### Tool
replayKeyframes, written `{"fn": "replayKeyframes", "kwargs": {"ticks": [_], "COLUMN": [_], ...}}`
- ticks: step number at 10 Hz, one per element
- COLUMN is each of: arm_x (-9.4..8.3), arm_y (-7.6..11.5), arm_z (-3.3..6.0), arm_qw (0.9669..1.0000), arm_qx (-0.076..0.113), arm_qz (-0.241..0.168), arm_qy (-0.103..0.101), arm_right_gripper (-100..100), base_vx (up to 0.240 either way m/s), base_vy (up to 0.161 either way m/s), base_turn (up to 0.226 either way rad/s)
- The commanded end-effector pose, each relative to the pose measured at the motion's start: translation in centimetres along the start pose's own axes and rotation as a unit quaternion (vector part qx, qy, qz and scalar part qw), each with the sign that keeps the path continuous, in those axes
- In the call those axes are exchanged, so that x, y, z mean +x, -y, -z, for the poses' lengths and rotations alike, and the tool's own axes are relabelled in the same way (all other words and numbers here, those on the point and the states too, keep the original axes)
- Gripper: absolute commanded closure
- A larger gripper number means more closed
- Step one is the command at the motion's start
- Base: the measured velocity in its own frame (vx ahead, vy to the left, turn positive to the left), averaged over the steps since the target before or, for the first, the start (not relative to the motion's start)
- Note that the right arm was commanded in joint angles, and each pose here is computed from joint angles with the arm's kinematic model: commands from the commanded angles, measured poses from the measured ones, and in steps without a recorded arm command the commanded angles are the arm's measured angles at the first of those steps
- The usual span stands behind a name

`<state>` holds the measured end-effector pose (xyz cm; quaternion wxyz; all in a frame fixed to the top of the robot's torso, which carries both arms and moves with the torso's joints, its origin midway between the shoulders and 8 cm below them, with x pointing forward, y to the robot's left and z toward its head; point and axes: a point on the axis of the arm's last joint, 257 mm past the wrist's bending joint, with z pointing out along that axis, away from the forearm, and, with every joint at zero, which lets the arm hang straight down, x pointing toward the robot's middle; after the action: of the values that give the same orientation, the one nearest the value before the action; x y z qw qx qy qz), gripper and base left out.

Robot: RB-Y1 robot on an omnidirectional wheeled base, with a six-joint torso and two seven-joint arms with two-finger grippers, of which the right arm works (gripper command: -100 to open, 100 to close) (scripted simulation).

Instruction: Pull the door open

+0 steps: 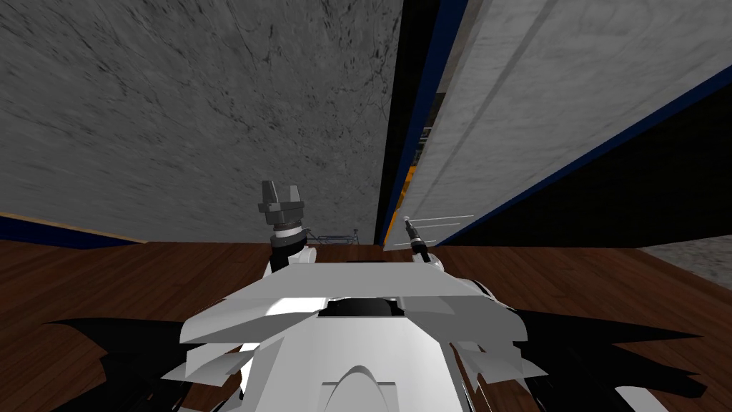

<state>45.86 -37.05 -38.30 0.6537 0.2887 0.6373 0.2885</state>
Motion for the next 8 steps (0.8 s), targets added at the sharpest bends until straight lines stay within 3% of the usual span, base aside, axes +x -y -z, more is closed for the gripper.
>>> {"fn": "replayKeyframes", "kwargs": {"ticks": [1,6,8], "arm_x": [0.46,0.20,-0.04], "arm_y": [-0.28,-0.17,-0.07], "arm_z": [0.03,0.00,-0.03], "arm_qw": [0.9995,0.9965,0.9923], "arm_qx": [-0.001,0.002,0.004], "arm_qz": [-0.032,-0.083,-0.124], "arm_qy": [0.000,0.006,0.013], "arm_right_gripper": [100,100,100], "base_vx": [-0.038,-0.033,-0.047], "base_vy": [-0.016,-0.018,-0.027], "base_turn": [0.042,0.050,0.082]}}
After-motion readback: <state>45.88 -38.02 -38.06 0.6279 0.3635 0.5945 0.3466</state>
